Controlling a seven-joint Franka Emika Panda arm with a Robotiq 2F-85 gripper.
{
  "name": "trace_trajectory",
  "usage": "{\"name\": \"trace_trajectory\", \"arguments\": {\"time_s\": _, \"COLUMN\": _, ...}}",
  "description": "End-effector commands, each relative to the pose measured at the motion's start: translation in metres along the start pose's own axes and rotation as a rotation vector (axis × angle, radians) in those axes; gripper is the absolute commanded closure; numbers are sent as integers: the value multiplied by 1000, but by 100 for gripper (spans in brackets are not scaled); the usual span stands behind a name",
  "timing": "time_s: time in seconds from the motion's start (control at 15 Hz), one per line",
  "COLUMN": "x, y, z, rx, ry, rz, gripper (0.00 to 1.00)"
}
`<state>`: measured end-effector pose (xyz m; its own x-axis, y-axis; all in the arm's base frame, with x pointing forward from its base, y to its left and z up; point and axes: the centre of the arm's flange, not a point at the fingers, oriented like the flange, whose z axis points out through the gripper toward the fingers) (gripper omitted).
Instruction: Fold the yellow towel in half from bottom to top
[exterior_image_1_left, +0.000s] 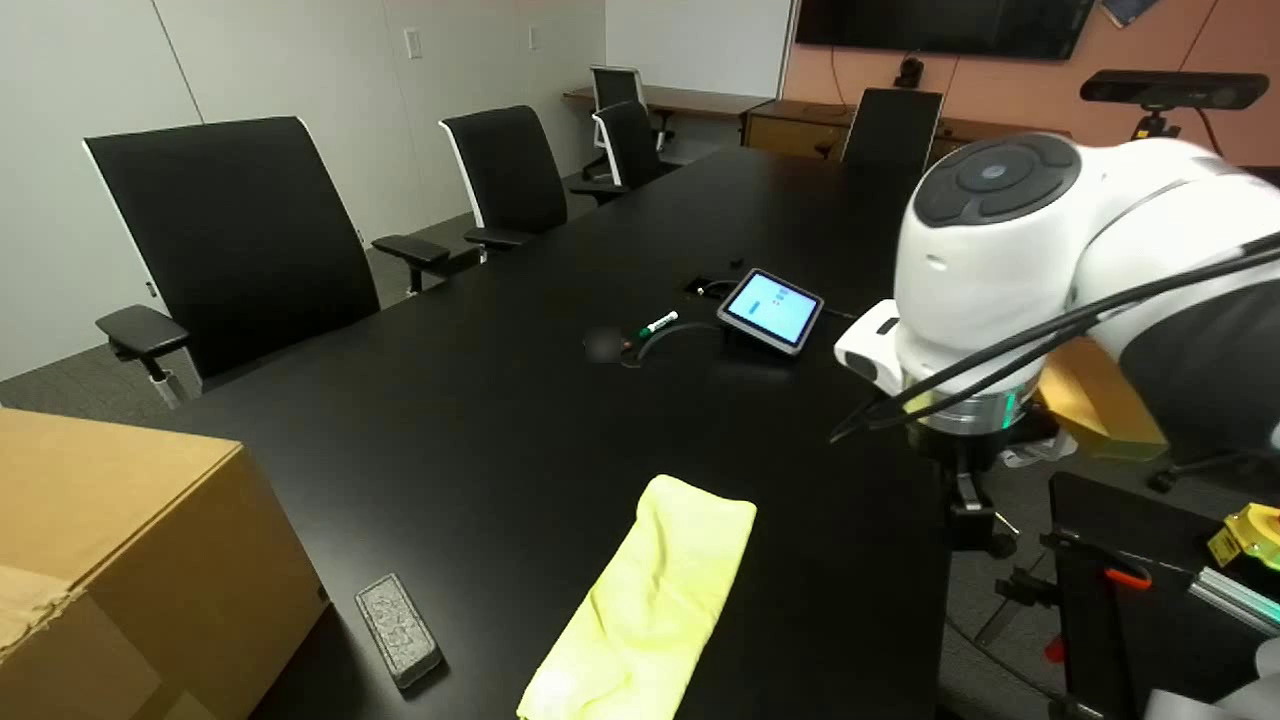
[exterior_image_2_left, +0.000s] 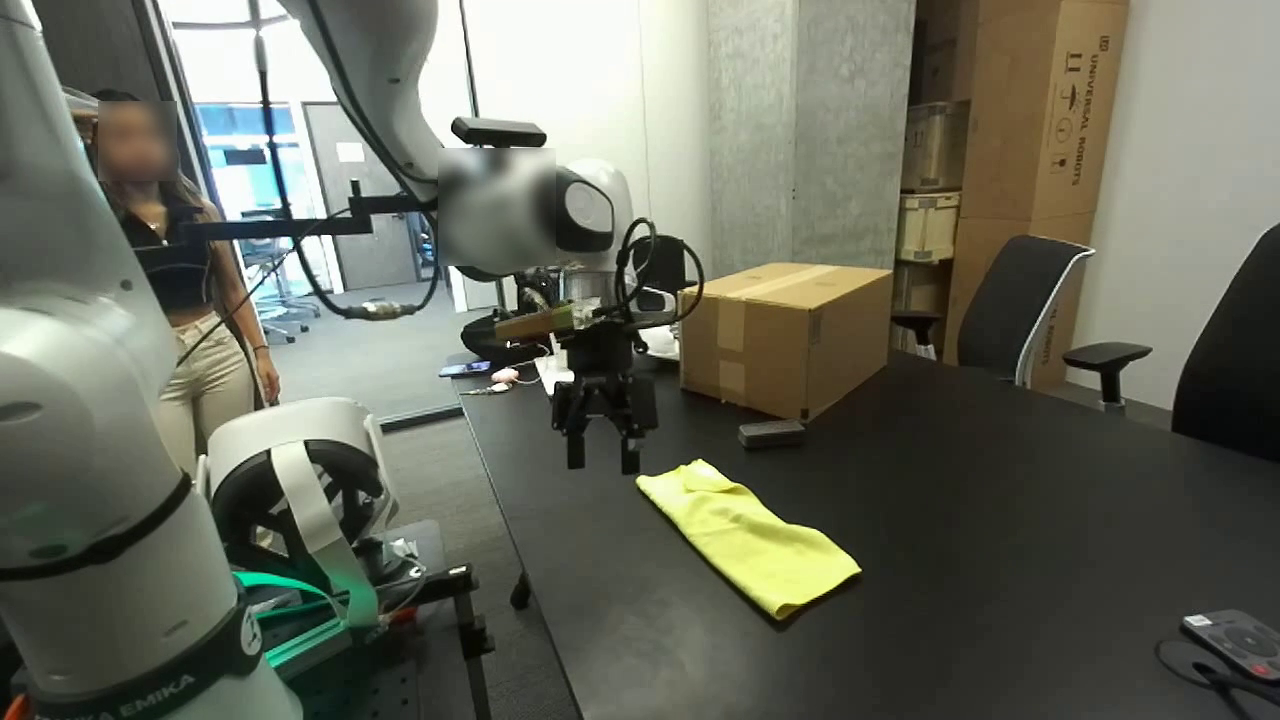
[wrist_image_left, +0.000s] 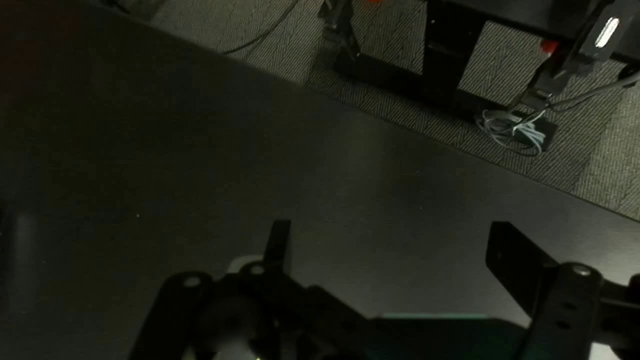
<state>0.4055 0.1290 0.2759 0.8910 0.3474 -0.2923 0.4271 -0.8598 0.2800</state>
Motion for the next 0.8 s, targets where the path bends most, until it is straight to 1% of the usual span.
{"name": "trace_trajectory", "arguments": {"time_s": 0.0, "x": -83, "y": 20, "z": -27, "rx": 67, "ry": 31, "rz": 94, "gripper": 0}}
{"name": "trace_trajectory", "arguments": {"time_s": 0.13, "x": -111, "y": 25, "z": -33, "rx": 95, "ry": 47, "rz": 135, "gripper": 0}}
{"name": "trace_trajectory", "arguments": {"time_s": 0.33, "x": -150, "y": 32, "z": -44, "rx": 114, "ry": 82, "rz": 169, "gripper": 0}}
{"name": "trace_trajectory", "arguments": {"time_s": 0.47, "x": -166, "y": 34, "z": -46, "rx": 115, "ry": 102, "rz": 183, "gripper": 0}}
{"name": "trace_trajectory", "arguments": {"time_s": 0.53, "x": -173, "y": 37, "z": -54, "rx": 119, "ry": 113, "rz": 188, "gripper": 0}}
{"name": "trace_trajectory", "arguments": {"time_s": 0.67, "x": -182, "y": 45, "z": -70, "rx": 124, "ry": 142, "rz": 202, "gripper": 0}}
{"name": "trace_trajectory", "arguments": {"time_s": 0.73, "x": -138, "y": 43, "z": -69, "rx": 104, "ry": 100, "rz": 198, "gripper": 0}}
